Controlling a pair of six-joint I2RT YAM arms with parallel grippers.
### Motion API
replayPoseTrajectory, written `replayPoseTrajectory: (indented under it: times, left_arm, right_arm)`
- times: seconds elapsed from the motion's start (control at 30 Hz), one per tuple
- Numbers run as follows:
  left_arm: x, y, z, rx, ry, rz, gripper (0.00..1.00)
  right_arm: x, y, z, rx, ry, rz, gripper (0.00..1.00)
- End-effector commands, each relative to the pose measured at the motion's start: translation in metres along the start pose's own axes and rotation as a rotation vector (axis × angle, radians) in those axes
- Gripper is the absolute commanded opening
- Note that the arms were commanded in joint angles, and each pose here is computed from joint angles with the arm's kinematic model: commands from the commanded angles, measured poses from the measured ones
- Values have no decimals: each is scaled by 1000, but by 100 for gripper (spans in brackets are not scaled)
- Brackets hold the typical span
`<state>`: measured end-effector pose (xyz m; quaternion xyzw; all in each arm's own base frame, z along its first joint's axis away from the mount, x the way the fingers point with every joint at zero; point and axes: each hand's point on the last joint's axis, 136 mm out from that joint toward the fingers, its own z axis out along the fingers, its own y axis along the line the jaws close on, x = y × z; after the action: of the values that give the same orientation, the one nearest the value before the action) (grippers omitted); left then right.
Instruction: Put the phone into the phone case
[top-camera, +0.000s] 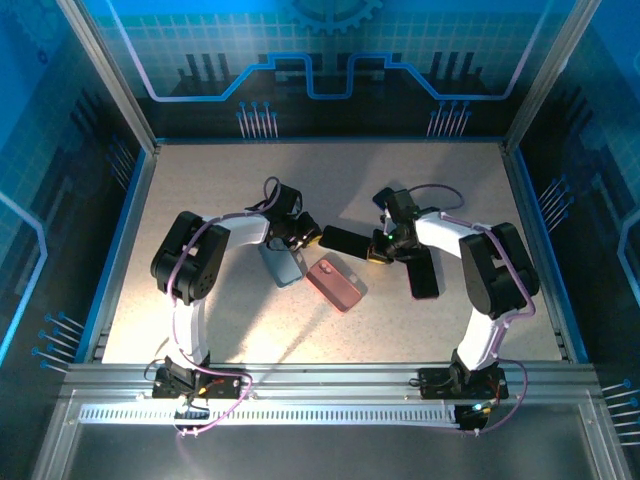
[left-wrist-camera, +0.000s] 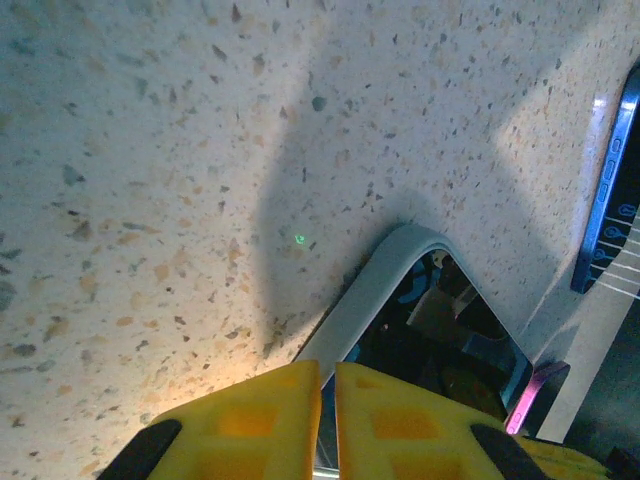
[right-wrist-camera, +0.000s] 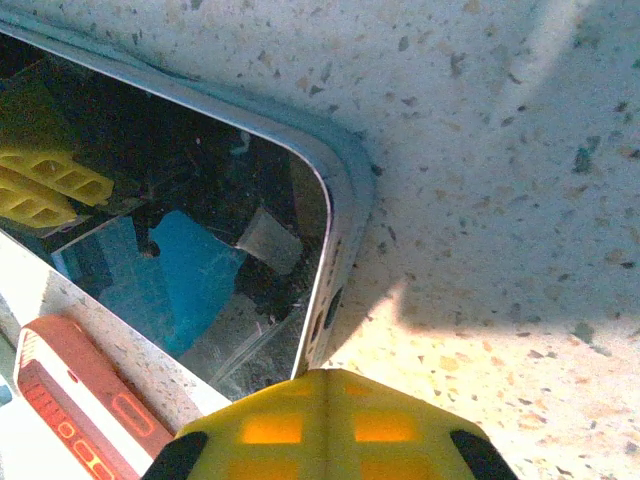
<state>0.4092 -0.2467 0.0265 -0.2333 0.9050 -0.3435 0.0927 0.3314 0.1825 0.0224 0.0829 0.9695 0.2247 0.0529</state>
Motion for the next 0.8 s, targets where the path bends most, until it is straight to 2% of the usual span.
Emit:
replayPoseTrajectory:
  times: [0.0, 0.37, 0.77]
  left_arm:
    - [17, 19, 10, -44, 48, -32, 14]
    - [20, 19, 9, -36, 46, -29, 14]
    - [17, 18, 4, -40, 32, -26, 14]
  right_arm:
    - [-2, 25, 17, -52, -3, -52, 0]
    - [1, 33, 17, -58, -6, -75, 0]
    - [-1, 24, -9, 8, -41, -102, 0]
